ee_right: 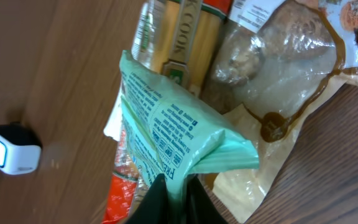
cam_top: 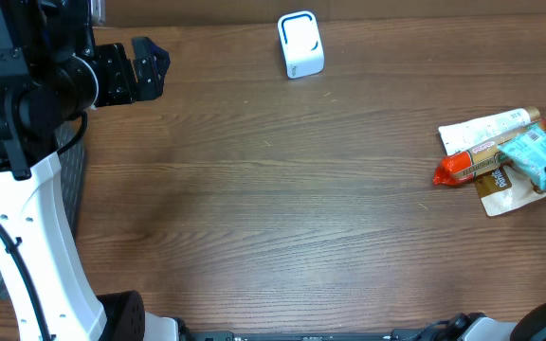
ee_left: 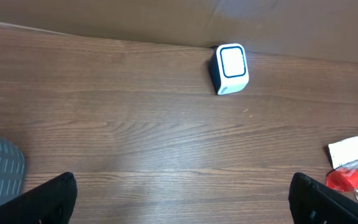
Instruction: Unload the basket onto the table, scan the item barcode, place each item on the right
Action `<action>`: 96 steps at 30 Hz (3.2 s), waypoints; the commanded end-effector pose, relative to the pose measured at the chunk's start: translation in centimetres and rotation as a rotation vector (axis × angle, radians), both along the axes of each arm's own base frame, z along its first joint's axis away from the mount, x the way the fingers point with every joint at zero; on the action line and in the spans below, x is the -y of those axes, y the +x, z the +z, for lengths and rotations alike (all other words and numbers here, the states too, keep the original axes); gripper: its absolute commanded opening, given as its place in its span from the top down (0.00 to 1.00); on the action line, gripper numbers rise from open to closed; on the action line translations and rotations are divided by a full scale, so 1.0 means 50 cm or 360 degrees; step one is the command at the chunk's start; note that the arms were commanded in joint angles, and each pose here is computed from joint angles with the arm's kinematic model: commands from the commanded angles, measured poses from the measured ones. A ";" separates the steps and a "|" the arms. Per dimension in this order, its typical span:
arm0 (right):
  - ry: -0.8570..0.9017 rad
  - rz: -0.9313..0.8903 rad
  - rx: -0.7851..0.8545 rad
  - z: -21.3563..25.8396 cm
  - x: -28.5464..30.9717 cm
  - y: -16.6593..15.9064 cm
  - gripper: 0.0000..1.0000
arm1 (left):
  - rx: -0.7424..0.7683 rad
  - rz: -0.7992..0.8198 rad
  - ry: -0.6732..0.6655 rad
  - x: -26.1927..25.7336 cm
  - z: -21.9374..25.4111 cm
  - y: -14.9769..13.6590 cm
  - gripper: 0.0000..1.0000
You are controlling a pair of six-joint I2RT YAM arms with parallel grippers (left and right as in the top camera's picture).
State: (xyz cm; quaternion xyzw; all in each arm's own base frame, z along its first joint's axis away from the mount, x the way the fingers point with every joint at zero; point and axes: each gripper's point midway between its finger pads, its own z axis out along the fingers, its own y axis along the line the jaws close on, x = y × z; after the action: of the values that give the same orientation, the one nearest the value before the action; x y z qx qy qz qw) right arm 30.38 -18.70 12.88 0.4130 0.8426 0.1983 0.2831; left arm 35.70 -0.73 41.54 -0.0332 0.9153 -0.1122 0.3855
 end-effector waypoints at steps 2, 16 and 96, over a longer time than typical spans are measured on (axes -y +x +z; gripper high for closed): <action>0.0014 0.0005 0.0073 0.003 -0.010 0.008 0.67 | 0.0014 0.0014 0.0007 -0.008 0.004 0.004 0.00; -0.0010 0.0318 0.0274 0.123 -0.080 0.043 0.19 | 0.0013 0.0014 0.0007 -0.008 0.004 0.004 0.00; -0.1172 0.0616 0.1420 0.081 -0.434 -0.118 0.00 | 0.0013 0.0014 0.0007 -0.008 0.004 0.004 0.00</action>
State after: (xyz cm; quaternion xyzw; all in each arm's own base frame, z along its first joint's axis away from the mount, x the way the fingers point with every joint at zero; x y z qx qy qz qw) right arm 24.50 3.16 16.82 0.0013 0.7218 0.0998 0.6849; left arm 35.73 -0.72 41.52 -0.0332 0.9153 -0.1122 0.3853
